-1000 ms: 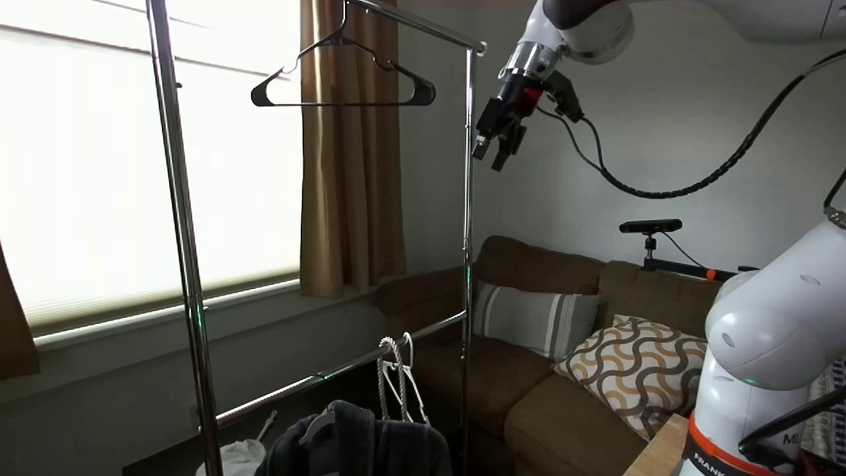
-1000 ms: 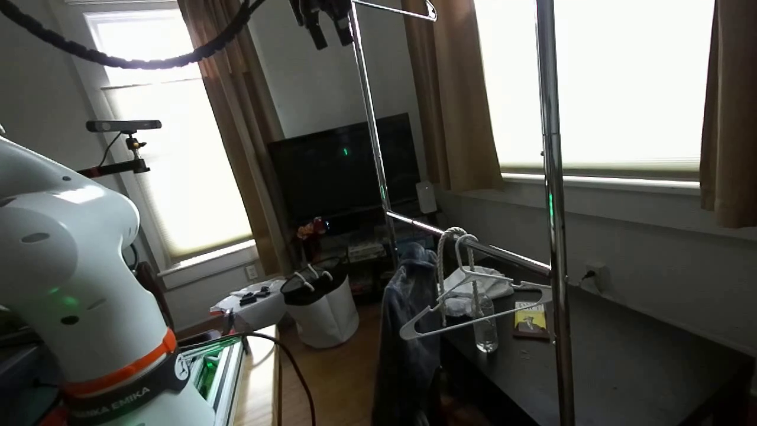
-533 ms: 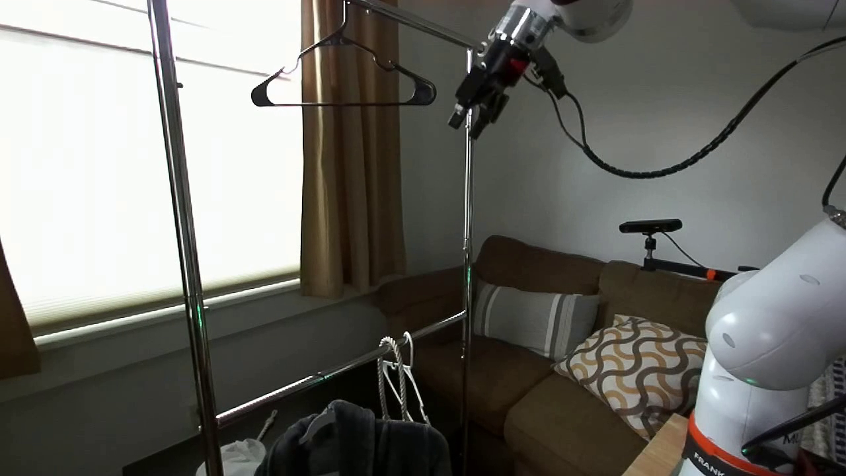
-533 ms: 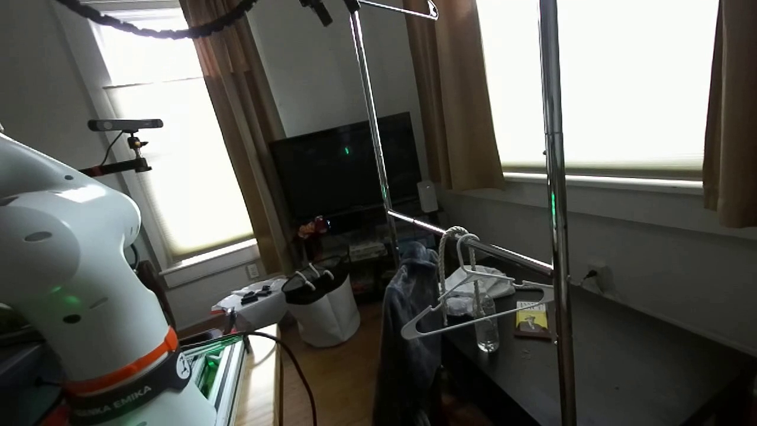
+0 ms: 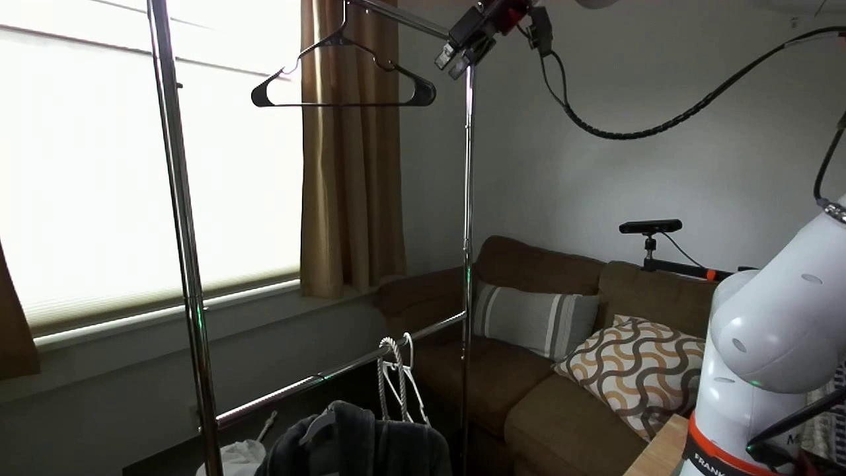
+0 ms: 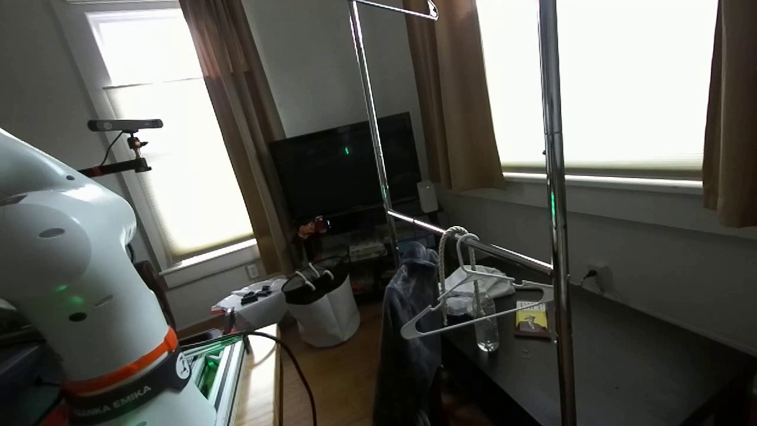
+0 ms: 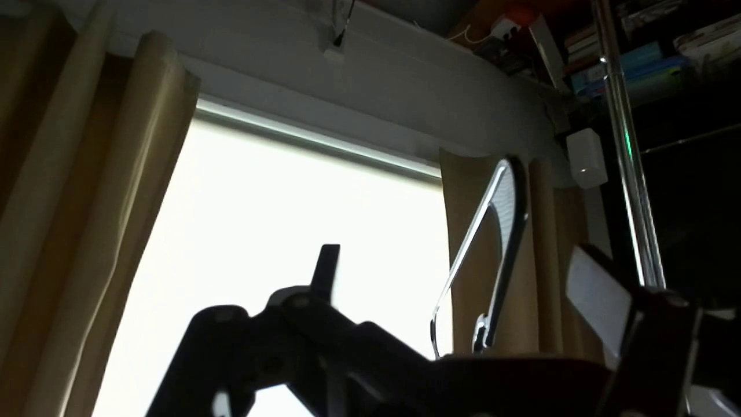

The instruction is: Move the black clothes hanger from the top rail to the bottom rail

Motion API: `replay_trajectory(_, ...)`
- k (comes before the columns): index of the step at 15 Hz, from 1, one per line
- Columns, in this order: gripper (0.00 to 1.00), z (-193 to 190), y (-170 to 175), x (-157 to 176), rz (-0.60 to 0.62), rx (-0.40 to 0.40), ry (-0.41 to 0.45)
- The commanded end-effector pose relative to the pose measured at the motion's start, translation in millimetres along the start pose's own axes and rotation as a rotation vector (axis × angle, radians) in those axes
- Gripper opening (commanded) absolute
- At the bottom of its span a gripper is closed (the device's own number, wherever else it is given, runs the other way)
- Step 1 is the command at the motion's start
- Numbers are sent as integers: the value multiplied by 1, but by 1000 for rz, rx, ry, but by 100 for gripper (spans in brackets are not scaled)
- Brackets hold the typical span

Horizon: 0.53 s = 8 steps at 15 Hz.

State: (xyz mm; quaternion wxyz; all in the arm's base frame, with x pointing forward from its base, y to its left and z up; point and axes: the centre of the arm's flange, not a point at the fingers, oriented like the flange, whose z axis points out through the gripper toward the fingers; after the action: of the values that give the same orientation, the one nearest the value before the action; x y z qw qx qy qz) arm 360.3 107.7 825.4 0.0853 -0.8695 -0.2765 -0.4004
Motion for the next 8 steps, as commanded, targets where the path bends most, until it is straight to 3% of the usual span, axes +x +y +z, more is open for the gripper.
replay_trajectory(1, 100, 16, 26, 43, -85, 86, 41)
replay_trajectory(3, 100, 19, 17, 65, -121, 97, 20)
replay_trajectory(8, 100, 26, -19, 81, -108, -2, 0)
